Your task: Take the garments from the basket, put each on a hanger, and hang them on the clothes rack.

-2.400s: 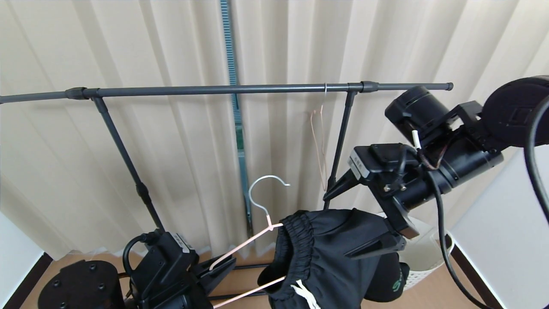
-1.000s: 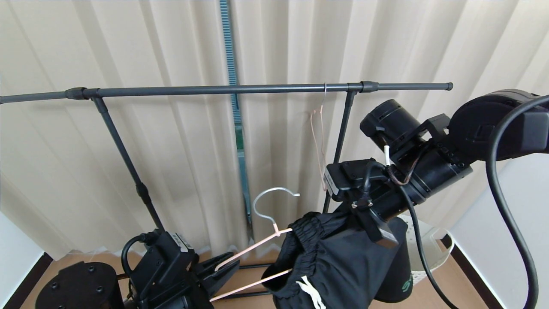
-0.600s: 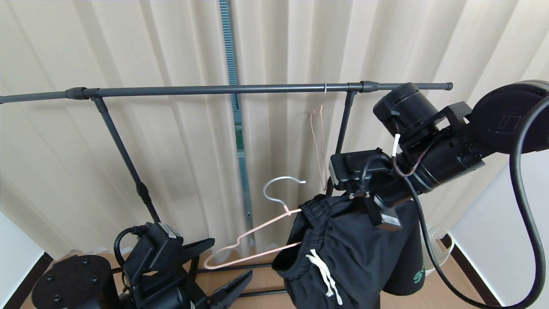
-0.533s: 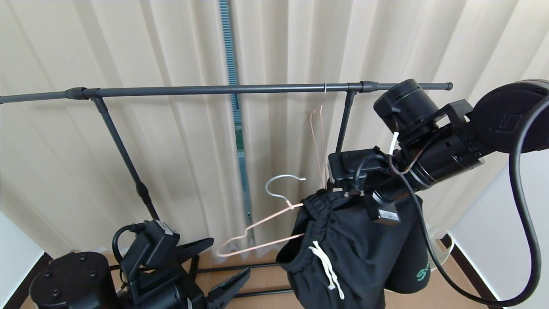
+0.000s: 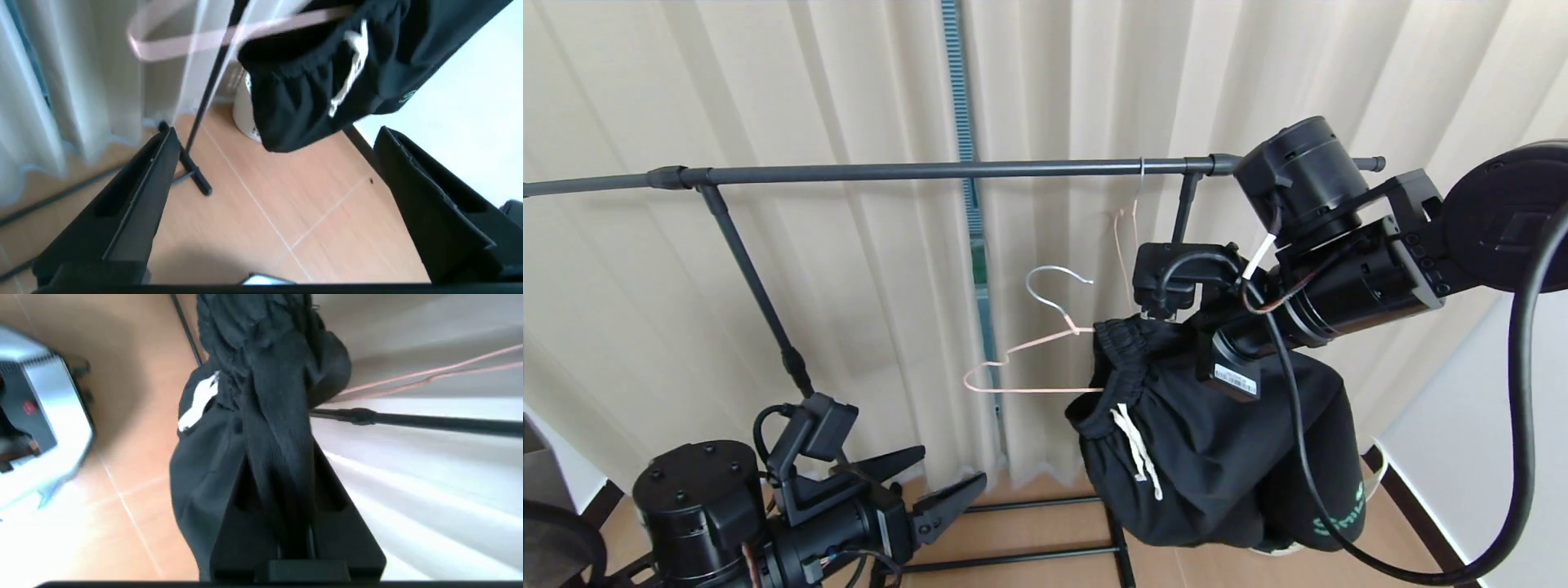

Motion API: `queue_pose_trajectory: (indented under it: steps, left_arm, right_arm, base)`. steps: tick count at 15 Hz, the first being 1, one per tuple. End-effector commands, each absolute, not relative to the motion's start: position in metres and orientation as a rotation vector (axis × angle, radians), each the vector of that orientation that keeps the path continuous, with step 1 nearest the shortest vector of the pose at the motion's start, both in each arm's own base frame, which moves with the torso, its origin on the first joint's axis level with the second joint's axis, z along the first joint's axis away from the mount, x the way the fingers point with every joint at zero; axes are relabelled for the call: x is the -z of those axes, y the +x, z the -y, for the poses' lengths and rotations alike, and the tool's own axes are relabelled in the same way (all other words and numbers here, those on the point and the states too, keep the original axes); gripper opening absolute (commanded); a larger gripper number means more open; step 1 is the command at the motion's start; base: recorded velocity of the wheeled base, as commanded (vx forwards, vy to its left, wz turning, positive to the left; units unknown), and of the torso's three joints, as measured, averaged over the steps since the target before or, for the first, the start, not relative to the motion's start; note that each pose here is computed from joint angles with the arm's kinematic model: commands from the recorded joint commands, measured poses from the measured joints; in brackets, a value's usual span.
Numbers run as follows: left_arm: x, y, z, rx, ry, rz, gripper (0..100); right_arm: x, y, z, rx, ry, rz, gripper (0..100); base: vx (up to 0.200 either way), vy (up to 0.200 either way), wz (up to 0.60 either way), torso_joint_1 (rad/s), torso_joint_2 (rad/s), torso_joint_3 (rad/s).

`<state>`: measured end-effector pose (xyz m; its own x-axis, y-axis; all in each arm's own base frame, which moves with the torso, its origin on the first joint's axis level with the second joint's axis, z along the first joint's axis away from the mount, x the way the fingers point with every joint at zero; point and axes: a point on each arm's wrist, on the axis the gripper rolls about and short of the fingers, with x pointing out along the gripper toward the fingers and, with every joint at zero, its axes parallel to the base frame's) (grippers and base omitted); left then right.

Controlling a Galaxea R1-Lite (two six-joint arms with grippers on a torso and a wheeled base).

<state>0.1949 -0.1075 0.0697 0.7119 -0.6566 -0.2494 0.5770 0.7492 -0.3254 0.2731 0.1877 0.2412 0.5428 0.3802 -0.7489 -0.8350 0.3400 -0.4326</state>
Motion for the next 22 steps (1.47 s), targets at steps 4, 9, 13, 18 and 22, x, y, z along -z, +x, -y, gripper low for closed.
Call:
queue_pose_trajectory:
  steps: [4,9,13,18,22]
  left_arm:
    - [-0.034,0.205,0.122,0.689,-0.240,-0.518,100]
    - [-0.029,0.216,0.128,0.665,-0.287,-0.526,100]
    - [-0.033,0.226,0.136,0.609,-0.340,-0.482,100]
    - [-0.037,0.230,0.143,0.586,-0.372,-0.454,100]
    - [-0.036,0.222,0.147,0.613,-0.356,-0.473,100]
  right_arm:
    - [-0.246,0.253,-0.191,-0.873,-0.880,-0.573,0]
    - [-0.252,0.223,-0.213,-0.929,-0.797,-0.569,0]
    - [-0.251,0.213,-0.220,-0.959,-0.792,-0.571,0]
    - [-0.253,0.196,-0.229,-1.003,-0.785,-0.555,0]
    - [-0.255,0.192,-0.231,-1.011,-0.775,-0.548,0]
  base:
    - [0.000,0.000,0.00,0.000,0.00,0.000]
    - [0.000,0.000,0.00,0.000,0.00,0.000]
    - [0.000,0.000,0.00,0.000,0.00,0.000]
    - [0.000,0.000,0.00,0.000,0.00,0.000]
    - [0.000,0.000,0.00,0.000,0.00,0.000]
